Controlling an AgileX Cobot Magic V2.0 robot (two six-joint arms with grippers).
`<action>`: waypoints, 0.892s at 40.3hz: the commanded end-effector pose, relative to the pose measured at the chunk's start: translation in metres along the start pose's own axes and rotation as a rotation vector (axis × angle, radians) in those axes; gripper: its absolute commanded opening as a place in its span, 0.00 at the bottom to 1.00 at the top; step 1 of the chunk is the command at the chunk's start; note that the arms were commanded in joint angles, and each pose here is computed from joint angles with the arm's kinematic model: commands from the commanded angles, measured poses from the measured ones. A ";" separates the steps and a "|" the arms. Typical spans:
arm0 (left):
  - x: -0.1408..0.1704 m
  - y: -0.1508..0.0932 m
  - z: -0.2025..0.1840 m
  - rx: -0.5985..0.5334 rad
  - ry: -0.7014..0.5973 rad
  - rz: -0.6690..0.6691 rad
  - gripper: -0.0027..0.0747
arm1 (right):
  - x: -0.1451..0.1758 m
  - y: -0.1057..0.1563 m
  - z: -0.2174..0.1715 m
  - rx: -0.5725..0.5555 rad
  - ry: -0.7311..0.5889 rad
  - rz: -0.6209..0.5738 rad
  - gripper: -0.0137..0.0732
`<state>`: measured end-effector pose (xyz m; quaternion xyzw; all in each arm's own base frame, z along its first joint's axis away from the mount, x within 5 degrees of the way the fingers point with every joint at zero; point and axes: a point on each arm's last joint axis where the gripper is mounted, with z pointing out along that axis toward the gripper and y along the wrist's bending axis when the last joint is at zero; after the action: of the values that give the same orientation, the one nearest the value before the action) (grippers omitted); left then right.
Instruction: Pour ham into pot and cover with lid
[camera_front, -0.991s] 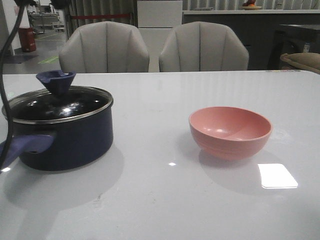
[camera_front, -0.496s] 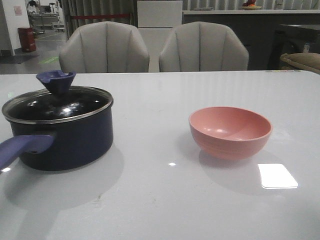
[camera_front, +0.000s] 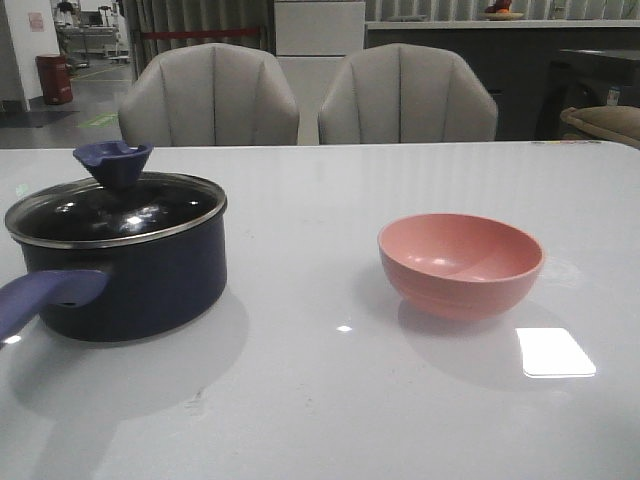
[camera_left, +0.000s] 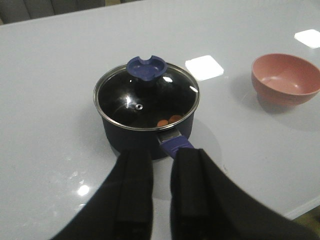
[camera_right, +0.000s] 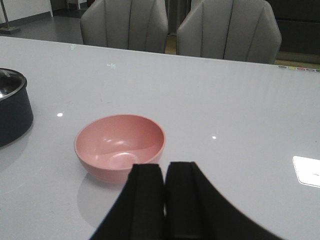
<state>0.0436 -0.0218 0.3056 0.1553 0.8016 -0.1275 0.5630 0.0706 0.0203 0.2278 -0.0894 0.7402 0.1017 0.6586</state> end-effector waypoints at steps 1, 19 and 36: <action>-0.005 -0.002 -0.014 0.016 -0.190 -0.019 0.18 | -0.015 -0.001 -0.001 0.015 -0.093 -0.005 0.34; 0.006 -0.003 -0.028 0.023 -0.304 -0.024 0.18 | -0.015 -0.001 -0.001 0.015 -0.093 -0.005 0.34; 0.023 0.006 -0.006 -0.126 -0.372 0.007 0.18 | -0.015 -0.001 -0.001 0.015 -0.093 -0.005 0.34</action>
<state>0.0287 -0.0127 0.2812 0.1205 0.7228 -0.1212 0.6695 0.0706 0.0203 0.2278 -0.0894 0.7402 0.1017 0.6586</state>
